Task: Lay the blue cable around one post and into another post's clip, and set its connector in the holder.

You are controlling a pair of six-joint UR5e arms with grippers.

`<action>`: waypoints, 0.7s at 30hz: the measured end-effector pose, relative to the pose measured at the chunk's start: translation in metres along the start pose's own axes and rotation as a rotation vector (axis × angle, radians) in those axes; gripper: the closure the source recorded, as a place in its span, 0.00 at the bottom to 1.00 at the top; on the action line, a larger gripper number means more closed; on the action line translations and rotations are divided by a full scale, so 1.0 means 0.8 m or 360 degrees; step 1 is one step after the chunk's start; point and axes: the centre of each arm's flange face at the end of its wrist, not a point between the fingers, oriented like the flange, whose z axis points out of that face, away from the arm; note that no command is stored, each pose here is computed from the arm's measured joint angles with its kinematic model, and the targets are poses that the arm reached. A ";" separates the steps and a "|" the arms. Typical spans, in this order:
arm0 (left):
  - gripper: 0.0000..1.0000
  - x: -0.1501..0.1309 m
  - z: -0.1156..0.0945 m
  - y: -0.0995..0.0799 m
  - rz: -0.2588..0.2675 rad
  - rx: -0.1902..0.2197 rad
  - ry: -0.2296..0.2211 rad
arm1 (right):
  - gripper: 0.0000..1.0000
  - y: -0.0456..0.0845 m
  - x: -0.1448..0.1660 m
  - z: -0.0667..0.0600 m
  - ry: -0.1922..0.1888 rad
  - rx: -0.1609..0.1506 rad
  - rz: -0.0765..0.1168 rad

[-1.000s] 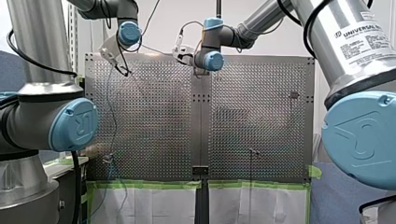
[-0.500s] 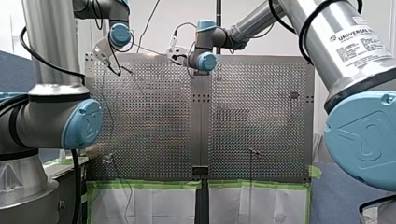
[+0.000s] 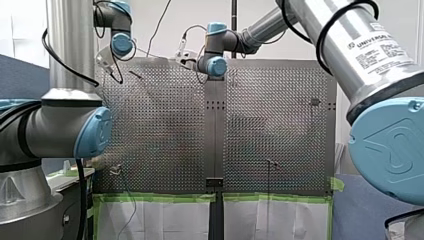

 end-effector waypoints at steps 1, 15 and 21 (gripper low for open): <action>0.95 0.002 0.006 0.005 0.0002 -0.0003 0.0004 | 1.00 0.000 -0.001 0.001 0.0000 -0.0001 0.0000; 0.95 0.022 0.059 0.056 -0.0001 0.0017 0.0089 | 1.00 0.015 -0.038 0.017 -0.0039 -0.0022 0.0002; 0.95 0.037 0.071 0.069 -0.0016 0.0053 0.0144 | 1.00 0.023 -0.048 0.018 -0.0045 -0.0031 0.0001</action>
